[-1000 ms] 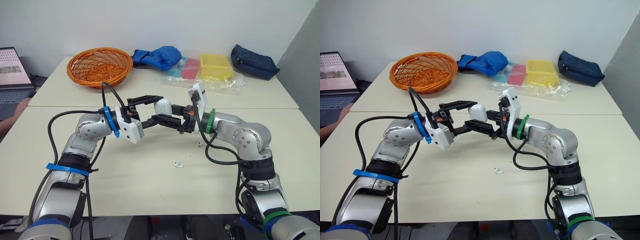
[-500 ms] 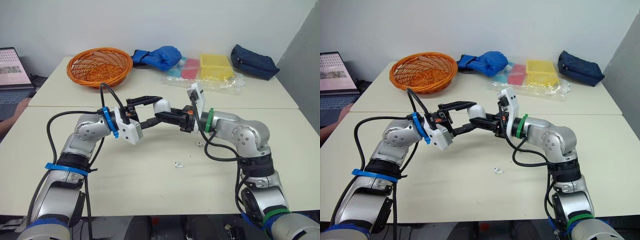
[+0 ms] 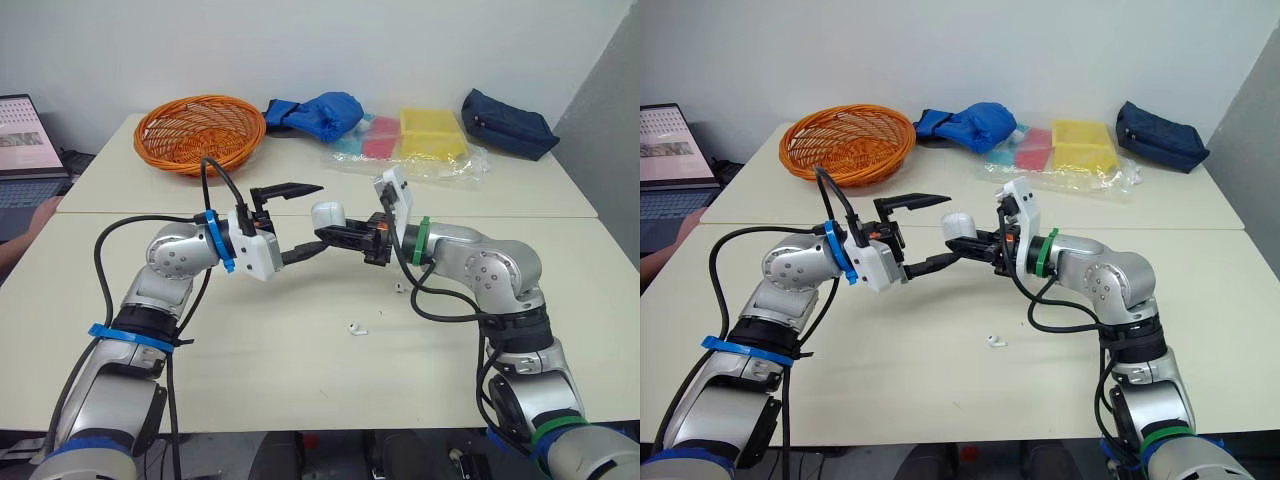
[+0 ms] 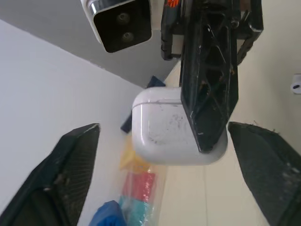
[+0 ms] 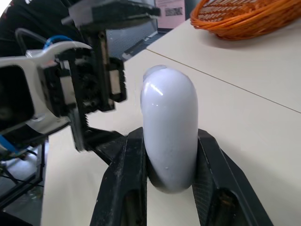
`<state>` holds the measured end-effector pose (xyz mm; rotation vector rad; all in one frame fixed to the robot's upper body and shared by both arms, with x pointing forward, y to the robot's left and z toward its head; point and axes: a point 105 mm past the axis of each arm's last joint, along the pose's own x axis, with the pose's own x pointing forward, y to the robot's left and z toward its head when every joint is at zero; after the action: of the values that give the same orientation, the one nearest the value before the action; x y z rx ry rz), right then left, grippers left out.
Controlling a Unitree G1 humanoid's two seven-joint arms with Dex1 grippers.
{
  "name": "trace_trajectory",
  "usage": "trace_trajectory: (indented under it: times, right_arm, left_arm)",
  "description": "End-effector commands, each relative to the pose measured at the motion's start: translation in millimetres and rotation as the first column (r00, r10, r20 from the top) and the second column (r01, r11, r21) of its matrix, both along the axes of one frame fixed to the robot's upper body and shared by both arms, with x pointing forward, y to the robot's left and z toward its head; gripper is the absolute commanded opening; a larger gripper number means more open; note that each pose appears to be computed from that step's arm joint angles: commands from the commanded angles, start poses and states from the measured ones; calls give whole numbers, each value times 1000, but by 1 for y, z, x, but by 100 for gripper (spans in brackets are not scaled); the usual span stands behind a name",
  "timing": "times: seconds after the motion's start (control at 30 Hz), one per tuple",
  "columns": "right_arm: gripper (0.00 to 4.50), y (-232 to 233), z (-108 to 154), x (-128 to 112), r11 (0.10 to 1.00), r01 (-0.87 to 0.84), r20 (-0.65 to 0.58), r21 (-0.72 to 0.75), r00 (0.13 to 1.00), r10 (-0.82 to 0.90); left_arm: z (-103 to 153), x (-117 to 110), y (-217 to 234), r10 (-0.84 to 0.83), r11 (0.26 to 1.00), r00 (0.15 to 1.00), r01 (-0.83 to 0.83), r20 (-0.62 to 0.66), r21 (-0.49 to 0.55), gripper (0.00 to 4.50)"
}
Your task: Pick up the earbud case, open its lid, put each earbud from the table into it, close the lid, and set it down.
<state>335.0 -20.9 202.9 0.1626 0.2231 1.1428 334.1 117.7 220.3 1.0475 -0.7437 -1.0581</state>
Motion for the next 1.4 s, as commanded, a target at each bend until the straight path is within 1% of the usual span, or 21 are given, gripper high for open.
trace_trajectory:
  times: [0.03, 0.1, 0.17, 0.2, 0.23, 0.27, 0.3, 0.33, 0.37, 0.4, 0.47, 0.5, 0.53, 0.67, 0.73, 0.83, 0.93, 1.0, 1.07, 1.13, 1.4]
  right_arm:
    - [85, -6, 12, 3, 999, 19, 52, 34, 998, -21]
    - [85, -9, 12, 6, 999, 32, 69, 22, 997, -34]
    - [85, -13, 10, 8, 998, 42, 132, -45, 991, -35]
    - [85, -15, 6, 10, 993, 52, 185, -106, 982, -32]
    - [85, -16, 4, 11, 987, 58, 220, -147, 975, -25]
    - [85, -16, 4, 11, 985, 65, 239, -162, 971, -25]
    - [85, -16, 4, 12, 983, 69, 250, -169, 968, -25]
    - [85, -13, 3, 10, 979, 59, 282, -197, 959, -2]
    - [85, -11, 2, 9, 974, 52, 306, -218, 952, 18]
    - [85, -8, 0, 7, 969, 42, 324, -244, 945, 40]
    - [85, -4, -5, 4, 950, 33, 368, -310, 926, 88]
    - [85, -3, -8, 4, 942, 33, 382, -335, 918, 103]
    - [85, -3, -9, 4, 936, 35, 390, -349, 914, 112]
    - [85, 0, -13, 2, 908, 38, 431, -417, 888, 161]
    - [85, 1, -12, 3, 907, 45, 438, -418, 885, 158]
    - [85, 2, -10, 4, 903, 54, 456, -427, 875, 163]
    - [85, 4, -8, 3, 907, 53, 454, -417, 877, 158]
    - [85, 4, -7, 3, 909, 55, 455, -413, 877, 154]
    - [85, 4, -6, 3, 909, 54, 457, -413, 876, 155]
    - [85, 5, -5, 2, 909, 54, 459, -413, 875, 157]
    - [85, 8, -3, 0, 911, 51, 464, -410, 871, 160]
  left_arm:
    - [20, -3, -1, -43, 999, 999, 43, -14, 16, 450]
    - [19, -2, 0, -51, 996, 994, 58, -97, 62, 450]
    - [20, 1, 4, -32, 993, 976, 55, -214, 103, 450]
    - [19, 3, 6, -5, 991, 957, 44, -291, 130, 450]
    - [18, 4, 8, 15, 989, 940, 37, -341, 146, 450]
    - [16, 9, 11, 66, 985, 899, 10, -433, 171, 450]
    - [16, 12, 14, 104, 982, 863, -10, -495, 187, 450]
    - [16, 14, 15, 148, 977, 787, -22, -599, 212, 450]
    - [17, 14, 16, 176, 973, 725, -29, -666, 227, 450]
    - [24, 15, 12, 178, 975, 687, -26, -705, 222, 450]
    - [26, 12, 8, 203, 957, 693, 10, -691, 291, 450]
    - [28, 13, 6, 206, 952, 702, 17, -682, 305, 450]
    - [30, 14, 5, 209, 950, 705, 19, -678, 313, 450]
    - [37, 11, -6, 194, 947, 664, 66, -722, 316, 450]
    - [32, 14, -8, 226, 931, 663, 70, -713, 359, 450]
    - [25, 16, -11, 241, 922, 661, 74, -711, 381, 450]
    - [19, 18, -11, 250, 918, 653, 75, -715, 389, 395]
    - [14, 17, -9, 266, 907, 649, 83, -713, 413, 334]
    - [15, 20, -11, 263, 914, 652, 68, -711, 400, 277]
    - [17, 23, -14, 253, 923, 655, 57, -712, 381, 277]
    - [11, 23, -10, 269, 912, 657, 61, -704, 405, 277]
